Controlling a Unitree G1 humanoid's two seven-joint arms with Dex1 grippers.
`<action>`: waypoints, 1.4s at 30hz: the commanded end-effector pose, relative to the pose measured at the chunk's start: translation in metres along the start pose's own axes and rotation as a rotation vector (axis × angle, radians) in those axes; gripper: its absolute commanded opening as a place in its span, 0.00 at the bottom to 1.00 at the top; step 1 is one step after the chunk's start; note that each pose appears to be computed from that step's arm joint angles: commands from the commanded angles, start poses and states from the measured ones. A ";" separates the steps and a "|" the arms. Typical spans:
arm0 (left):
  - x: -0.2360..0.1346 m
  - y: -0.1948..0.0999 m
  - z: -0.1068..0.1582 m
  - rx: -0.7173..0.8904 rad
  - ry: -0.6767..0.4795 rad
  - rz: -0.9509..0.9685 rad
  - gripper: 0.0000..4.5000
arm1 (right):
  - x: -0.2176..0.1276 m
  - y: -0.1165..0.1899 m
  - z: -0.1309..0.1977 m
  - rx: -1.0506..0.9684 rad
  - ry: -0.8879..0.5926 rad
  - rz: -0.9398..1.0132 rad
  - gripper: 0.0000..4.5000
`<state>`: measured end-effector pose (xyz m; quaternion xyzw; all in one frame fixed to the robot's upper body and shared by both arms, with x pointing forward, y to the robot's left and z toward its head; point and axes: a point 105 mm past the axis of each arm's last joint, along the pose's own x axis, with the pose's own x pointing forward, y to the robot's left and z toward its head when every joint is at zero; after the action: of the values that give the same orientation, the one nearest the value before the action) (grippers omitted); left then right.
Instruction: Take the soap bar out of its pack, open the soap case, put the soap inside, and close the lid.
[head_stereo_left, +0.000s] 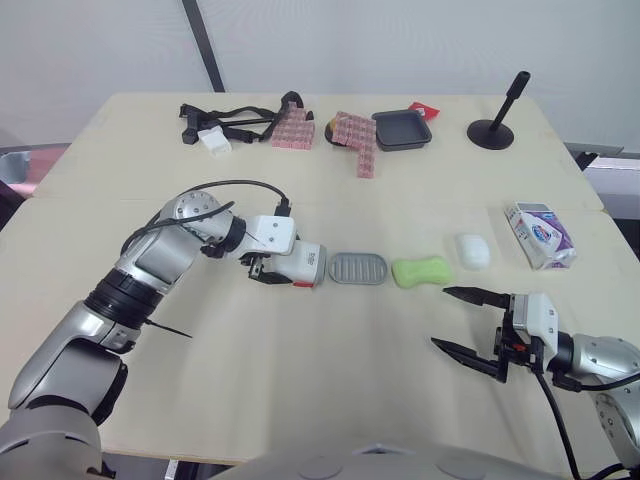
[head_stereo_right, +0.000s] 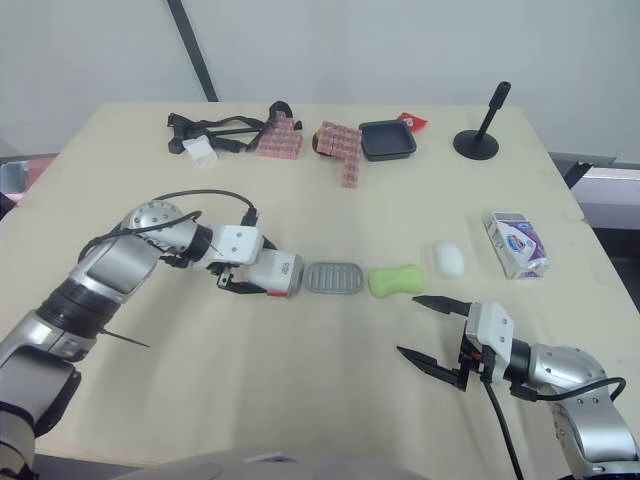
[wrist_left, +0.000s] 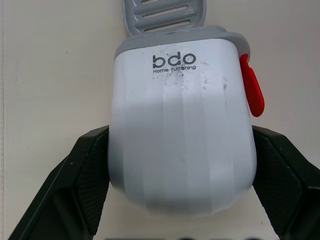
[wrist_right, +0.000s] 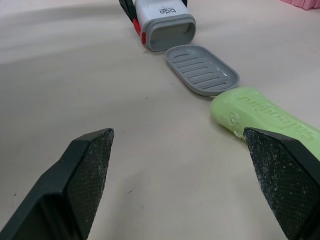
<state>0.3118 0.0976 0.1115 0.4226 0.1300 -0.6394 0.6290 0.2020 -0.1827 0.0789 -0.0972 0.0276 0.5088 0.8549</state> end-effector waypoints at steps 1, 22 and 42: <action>-0.009 0.006 0.004 0.001 -0.014 0.031 1.00 | -0.003 -0.002 0.008 -0.035 -0.016 -0.004 1.00; -0.026 0.009 0.010 0.003 -0.117 0.054 1.00 | -0.003 -0.004 0.007 -0.028 -0.011 -0.002 1.00; -0.049 -0.060 0.002 -0.293 -0.535 0.200 1.00 | -0.008 -0.009 0.007 -0.027 -0.001 -0.020 1.00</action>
<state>0.2518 0.1374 0.1097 0.1316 0.0466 -0.6370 0.7581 0.2044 -0.1910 0.0784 -0.1002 0.0360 0.5003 0.8593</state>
